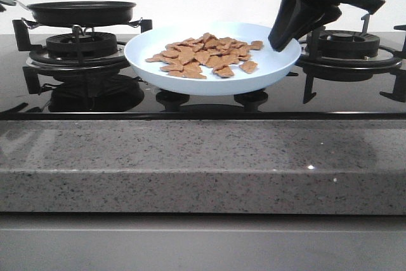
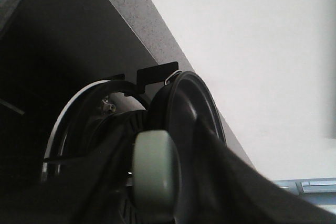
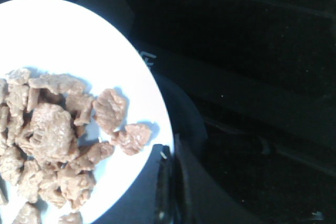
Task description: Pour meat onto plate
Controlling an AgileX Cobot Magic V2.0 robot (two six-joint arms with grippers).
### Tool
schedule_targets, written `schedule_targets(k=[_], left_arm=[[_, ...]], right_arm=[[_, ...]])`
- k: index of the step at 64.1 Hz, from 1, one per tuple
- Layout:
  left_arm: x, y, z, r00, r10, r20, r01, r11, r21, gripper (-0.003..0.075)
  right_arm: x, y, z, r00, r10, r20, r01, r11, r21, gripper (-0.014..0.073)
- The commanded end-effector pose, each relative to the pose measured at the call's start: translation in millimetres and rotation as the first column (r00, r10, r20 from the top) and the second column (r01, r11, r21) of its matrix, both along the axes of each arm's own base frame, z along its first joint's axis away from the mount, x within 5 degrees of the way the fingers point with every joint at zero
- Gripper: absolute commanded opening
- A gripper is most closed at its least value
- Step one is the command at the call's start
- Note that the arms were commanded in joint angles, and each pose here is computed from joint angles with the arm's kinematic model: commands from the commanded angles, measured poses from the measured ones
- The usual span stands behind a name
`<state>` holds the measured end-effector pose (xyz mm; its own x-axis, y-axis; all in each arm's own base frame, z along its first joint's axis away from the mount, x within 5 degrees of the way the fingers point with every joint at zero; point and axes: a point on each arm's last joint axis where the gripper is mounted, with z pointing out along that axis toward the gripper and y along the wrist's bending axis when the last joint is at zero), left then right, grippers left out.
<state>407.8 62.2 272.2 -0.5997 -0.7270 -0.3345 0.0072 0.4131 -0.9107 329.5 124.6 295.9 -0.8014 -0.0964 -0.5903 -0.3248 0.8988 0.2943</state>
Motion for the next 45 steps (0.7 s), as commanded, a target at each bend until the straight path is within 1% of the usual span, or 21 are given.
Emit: schedule_targets(k=[1, 4, 7, 12, 19, 25, 29, 32, 36, 40, 45], left_arm=[[-6, -4, 31, 0.995, -0.029, 0.092, 0.029, 1.000, -0.003, 0.0495], [-7, -1, 30, 0.996, -0.030, 0.086, 0.028, 0.999, 0.015, 0.0536], [-8, 0, 29, 0.996, -0.036, 0.079, 0.033, 0.999, 0.038, 0.0552], [-12, 6, 31, 0.996, -0.041, 0.079, 0.036, 0.997, 0.071, 0.0549], [-23, 19, 42, 0.996, -0.025, 0.085, 0.015, 0.993, 0.114, 0.0547], [-37, 28, 60, 0.993, -0.018, 0.119, 0.000, 0.988, 0.153, 0.0547], [-48, 30, 72, 0.990, -0.018, 0.140, -0.010, 0.980, 0.197, 0.0547], [-60, 30, 85, 0.989, -0.025, 0.145, -0.015, 0.964, 0.266, 0.0547], [-78, 26, 101, 0.989, -0.037, 0.146, -0.024, 0.919, 0.393, 0.0547], [-92, 20, 114, 0.990, -0.032, 0.138, -0.038, 0.880, 0.473, 0.0547], [-109, 5, 131, 0.987, -0.039, 0.159, -0.058, 0.826, 0.561, 0.0547]], right_arm=[[-3, -2, 28, 0.994, -0.018, 0.107, 0.013, 0.999, 0.045, -0.0119], [-3, -2, 28, 0.994, -0.018, 0.107, 0.013, 0.999, 0.045, -0.0119], [-3, -2, 28, 0.994, -0.018, 0.107, 0.013, 0.999, 0.045, -0.0119], [-3, -2, 28, 0.994, -0.018, 0.107, 0.013, 0.999, 0.045, -0.0119], [-3, -2, 28, 0.994, -0.018, 0.107, 0.013, 0.999, 0.045, -0.0119], [-3, -2, 28, 0.994, -0.018, 0.107, 0.013, 0.999, 0.045, -0.0119], [-3, -2, 28, 0.994, -0.018, 0.107, 0.013, 0.999, 0.045, -0.0119], [-3, -2, 28, 0.994, -0.018, 0.107, 0.013, 0.999, 0.045, -0.0119], [-3, -2, 28, 0.994, -0.018, 0.107, 0.013, 0.999, 0.045, -0.0119], [-3, -2, 28, 0.994, -0.018, 0.107, 0.013, 0.999, 0.045, -0.0119], [-3, -2, 28, 0.994, -0.018, 0.107, 0.013, 0.999, 0.045, -0.0119]])
